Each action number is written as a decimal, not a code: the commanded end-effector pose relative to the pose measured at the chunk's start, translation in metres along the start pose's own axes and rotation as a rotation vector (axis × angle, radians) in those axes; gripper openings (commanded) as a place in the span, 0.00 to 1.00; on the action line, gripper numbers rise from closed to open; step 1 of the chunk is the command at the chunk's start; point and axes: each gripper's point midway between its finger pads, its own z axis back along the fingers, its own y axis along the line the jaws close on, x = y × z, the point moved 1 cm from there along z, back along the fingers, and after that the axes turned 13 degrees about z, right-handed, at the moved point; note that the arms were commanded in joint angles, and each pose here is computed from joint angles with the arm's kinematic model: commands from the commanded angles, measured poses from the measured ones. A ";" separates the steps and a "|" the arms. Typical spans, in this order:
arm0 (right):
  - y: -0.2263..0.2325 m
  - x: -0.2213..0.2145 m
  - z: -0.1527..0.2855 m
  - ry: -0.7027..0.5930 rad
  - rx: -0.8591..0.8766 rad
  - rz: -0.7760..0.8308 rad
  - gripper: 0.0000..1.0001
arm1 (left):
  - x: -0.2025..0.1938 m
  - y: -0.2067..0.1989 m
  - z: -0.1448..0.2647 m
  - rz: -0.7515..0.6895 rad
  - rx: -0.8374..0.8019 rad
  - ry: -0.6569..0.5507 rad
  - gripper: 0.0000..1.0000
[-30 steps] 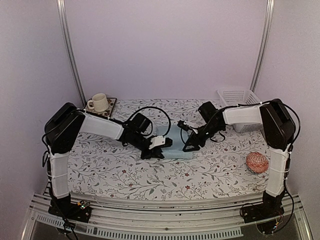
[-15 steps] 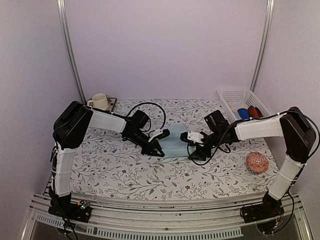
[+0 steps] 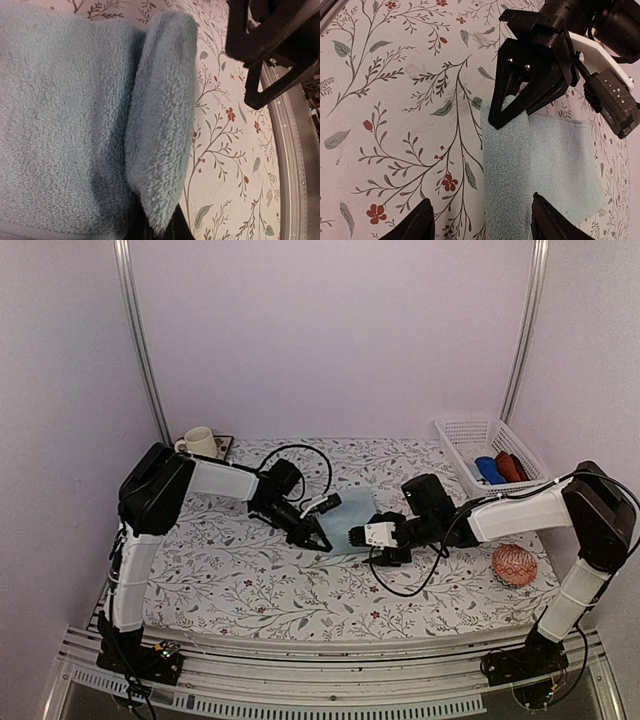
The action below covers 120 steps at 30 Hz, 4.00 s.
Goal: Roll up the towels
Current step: Roll the towel at the center of the board.
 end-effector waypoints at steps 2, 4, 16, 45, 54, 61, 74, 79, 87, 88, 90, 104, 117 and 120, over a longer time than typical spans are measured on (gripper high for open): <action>-0.003 0.009 0.001 -0.038 -0.018 0.029 0.64 | -0.043 0.034 -0.012 0.124 0.083 0.106 0.00; 0.000 0.002 -0.004 -0.014 -0.008 0.009 0.63 | -0.043 0.034 -0.011 0.125 0.081 0.104 0.00; 0.010 -0.040 -0.030 0.155 0.003 -0.084 0.63 | -0.047 0.036 -0.011 0.130 0.091 0.111 0.00; 0.017 -0.054 -0.052 0.229 0.090 -0.120 0.14 | -0.038 0.043 0.019 0.105 0.175 0.072 0.61; 0.023 -0.024 -0.047 0.131 0.250 -0.255 0.07 | -0.002 0.021 0.068 -0.040 0.322 -0.045 0.96; 0.033 -0.016 -0.039 0.090 0.335 -0.369 0.06 | -0.003 0.013 0.089 -0.157 0.481 -0.113 0.97; 0.022 -0.019 -0.040 0.049 0.470 -0.691 0.06 | -0.010 -0.047 0.051 -0.611 0.508 -0.138 0.97; 0.025 -0.025 -0.047 0.065 0.489 -0.726 0.07 | -0.013 -0.051 0.033 -0.695 0.534 -0.098 0.95; 0.027 -0.029 -0.050 0.078 0.493 -0.748 0.07 | -0.008 -0.055 0.018 -0.773 0.541 -0.077 0.88; 0.027 -0.029 -0.050 0.079 0.494 -0.748 0.07 | -0.008 -0.054 0.015 -0.778 0.539 -0.070 0.86; 0.025 -0.030 -0.050 0.079 0.491 -0.748 0.07 | -0.009 -0.050 0.011 -0.777 0.543 -0.054 0.83; 0.024 -0.031 -0.049 0.079 0.481 -0.751 0.08 | -0.018 -0.031 -0.001 -0.732 0.552 0.002 0.41; -0.006 -0.030 -0.021 0.093 0.316 -0.618 0.53 | -0.033 -0.046 -0.004 -0.637 0.392 0.064 0.00; -0.016 -0.026 -0.009 0.091 0.241 -0.545 0.60 | -0.044 -0.041 -0.011 -0.509 0.303 0.120 0.00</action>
